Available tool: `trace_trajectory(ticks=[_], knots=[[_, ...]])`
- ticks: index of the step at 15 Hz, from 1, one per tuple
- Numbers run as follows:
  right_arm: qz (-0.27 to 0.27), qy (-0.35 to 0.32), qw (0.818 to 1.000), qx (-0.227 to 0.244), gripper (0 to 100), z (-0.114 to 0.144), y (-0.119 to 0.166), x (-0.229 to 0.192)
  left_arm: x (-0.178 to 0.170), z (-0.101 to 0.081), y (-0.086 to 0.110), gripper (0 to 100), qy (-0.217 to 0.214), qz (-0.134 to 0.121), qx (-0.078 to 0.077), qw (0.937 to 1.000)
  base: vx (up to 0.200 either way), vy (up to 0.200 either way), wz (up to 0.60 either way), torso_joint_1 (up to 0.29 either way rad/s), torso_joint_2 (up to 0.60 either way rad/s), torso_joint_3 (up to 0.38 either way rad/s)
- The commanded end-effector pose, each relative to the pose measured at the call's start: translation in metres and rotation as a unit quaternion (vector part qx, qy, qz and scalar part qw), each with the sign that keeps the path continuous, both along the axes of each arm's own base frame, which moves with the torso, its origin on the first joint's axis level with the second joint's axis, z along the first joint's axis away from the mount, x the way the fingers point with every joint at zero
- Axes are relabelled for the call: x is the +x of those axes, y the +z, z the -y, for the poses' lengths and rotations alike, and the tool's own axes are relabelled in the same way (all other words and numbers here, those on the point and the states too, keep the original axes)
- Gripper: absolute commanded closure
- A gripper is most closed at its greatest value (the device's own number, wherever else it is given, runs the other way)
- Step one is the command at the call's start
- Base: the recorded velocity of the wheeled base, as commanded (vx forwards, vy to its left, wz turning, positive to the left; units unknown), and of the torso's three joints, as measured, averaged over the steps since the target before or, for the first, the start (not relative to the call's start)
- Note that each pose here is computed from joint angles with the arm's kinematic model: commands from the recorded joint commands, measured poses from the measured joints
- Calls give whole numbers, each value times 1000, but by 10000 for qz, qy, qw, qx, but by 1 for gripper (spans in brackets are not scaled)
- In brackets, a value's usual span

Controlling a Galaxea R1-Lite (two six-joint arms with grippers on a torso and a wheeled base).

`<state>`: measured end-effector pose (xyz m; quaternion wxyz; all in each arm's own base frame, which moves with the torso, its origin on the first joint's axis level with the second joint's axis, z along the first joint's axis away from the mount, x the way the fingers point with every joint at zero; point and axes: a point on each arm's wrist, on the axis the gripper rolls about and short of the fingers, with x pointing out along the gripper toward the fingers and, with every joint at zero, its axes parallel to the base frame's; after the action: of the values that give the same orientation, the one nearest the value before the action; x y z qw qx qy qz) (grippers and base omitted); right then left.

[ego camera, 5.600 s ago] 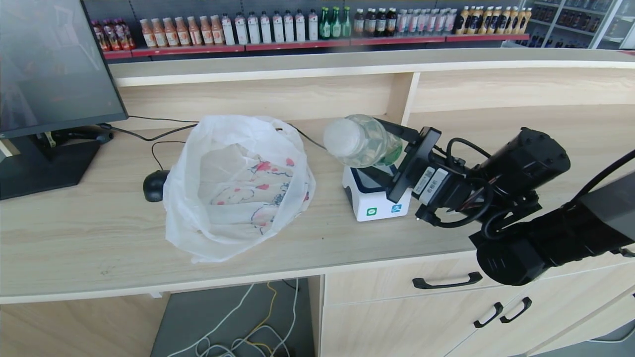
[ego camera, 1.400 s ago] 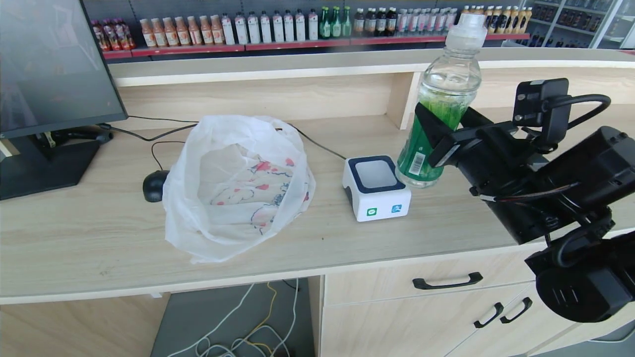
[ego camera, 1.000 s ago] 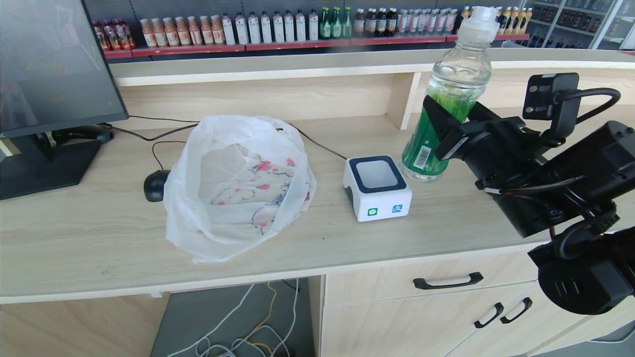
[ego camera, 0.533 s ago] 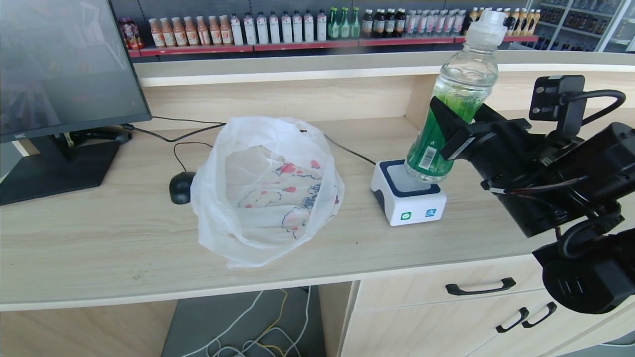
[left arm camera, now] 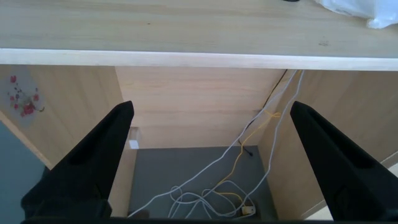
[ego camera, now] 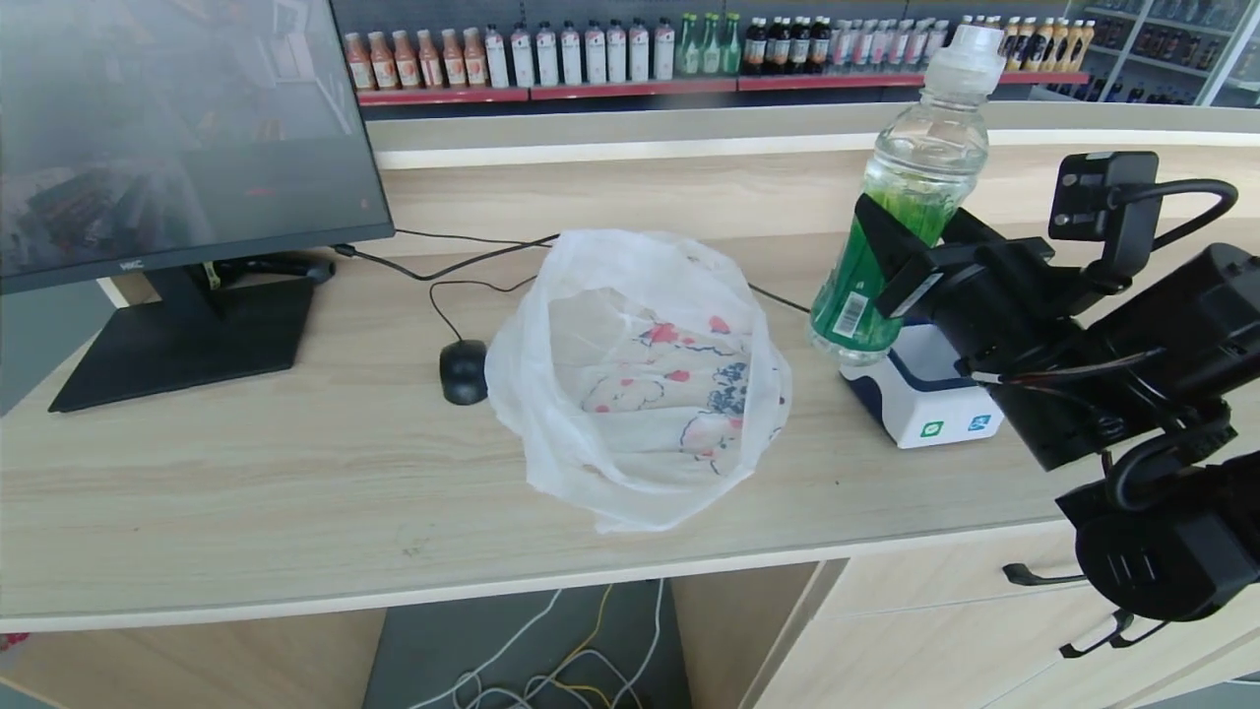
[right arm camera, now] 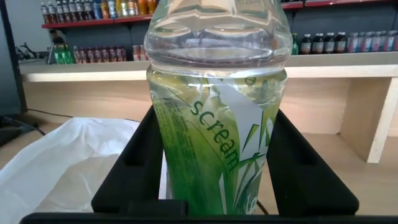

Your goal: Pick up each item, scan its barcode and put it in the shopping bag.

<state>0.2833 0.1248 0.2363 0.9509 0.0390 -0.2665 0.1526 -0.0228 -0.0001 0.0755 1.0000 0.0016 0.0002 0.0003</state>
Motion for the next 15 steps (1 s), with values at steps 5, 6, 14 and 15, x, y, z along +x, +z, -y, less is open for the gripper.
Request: trace_trajectory(ticks=[5, 6, 14, 15], knots=[[15, 155, 9999, 3, 100, -9, 0, -4, 0, 0, 0, 0, 4, 2, 7, 10000, 0, 80, 0, 0, 0, 2], [8, 162, 9999, 0, 100, -9, 0, -4, 0, 0, 0, 0, 4, 2, 7, 10000, 0, 0, 0, 0, 0, 0], [-216, 755, 9967, -227, 100, -49, -20, -8, 0, 0, 0, 0, 4, 2, 7, 10000, 0, 0, 0, 0, 0, 0], [-269, 822, 9960, -216, 100, -52, -22, -8, 0, 0, 0, 0, 4, 2, 7, 10000, 0, 0, 0, 0, 0, 0]])
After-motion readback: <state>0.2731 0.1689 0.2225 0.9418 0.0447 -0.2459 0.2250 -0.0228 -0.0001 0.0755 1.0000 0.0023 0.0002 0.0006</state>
